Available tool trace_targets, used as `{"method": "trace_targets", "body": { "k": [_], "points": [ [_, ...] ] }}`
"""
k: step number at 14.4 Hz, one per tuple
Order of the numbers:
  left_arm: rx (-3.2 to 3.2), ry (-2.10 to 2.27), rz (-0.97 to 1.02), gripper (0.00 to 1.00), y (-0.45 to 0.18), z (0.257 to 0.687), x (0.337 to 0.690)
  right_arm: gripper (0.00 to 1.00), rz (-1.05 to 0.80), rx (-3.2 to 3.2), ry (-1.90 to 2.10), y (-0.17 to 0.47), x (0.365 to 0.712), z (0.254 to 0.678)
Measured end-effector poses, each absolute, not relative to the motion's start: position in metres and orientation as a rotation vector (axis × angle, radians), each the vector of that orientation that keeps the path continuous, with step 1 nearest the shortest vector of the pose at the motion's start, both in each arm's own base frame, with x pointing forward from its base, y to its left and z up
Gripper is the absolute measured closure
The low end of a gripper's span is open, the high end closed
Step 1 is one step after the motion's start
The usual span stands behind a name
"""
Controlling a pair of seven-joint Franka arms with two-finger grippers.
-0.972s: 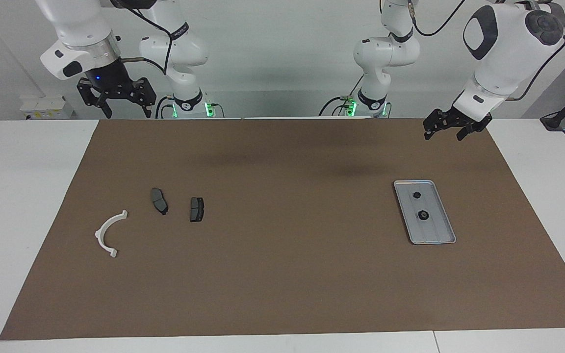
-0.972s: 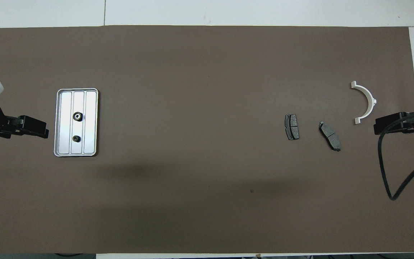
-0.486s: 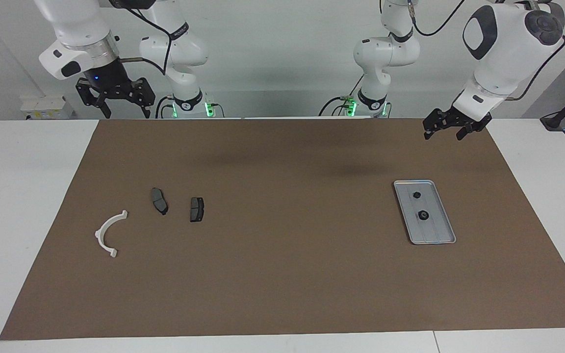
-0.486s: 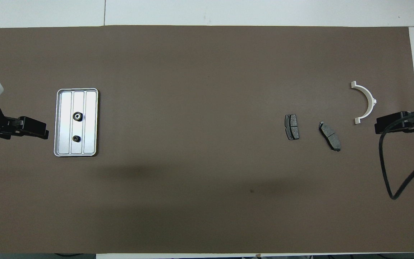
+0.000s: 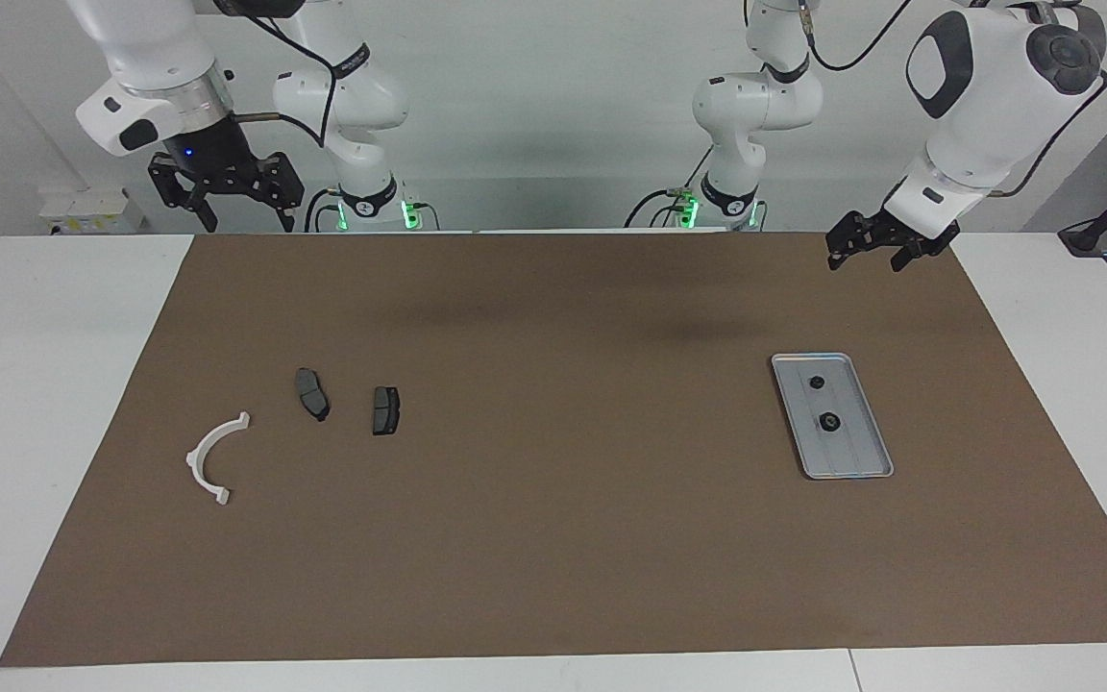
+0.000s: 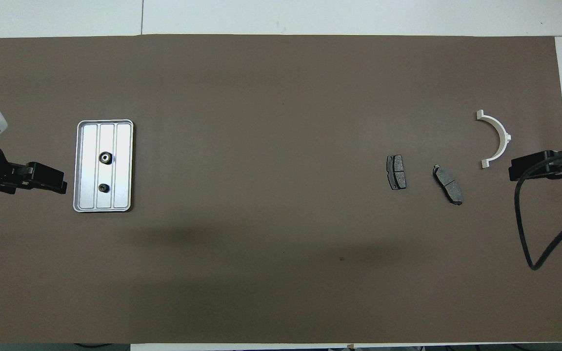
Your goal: Pick bearing gear from pile to tray
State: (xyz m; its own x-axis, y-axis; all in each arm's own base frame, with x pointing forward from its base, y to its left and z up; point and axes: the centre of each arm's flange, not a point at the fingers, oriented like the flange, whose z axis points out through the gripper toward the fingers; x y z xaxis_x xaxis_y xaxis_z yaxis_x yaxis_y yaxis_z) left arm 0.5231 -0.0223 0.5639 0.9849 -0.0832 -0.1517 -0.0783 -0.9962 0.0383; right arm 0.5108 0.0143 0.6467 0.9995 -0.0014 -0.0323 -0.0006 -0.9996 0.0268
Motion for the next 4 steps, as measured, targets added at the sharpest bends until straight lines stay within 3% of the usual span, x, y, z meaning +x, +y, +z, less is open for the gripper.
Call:
{"method": "trace_targets", "body": {
  "k": [4],
  "points": [
    [3.098,-0.127,-0.241,0.0,-0.0225,0.564,0.5229,0.0,-0.05,3.115,0.003,0.016,0.5107,0.6469]
  ]
}}
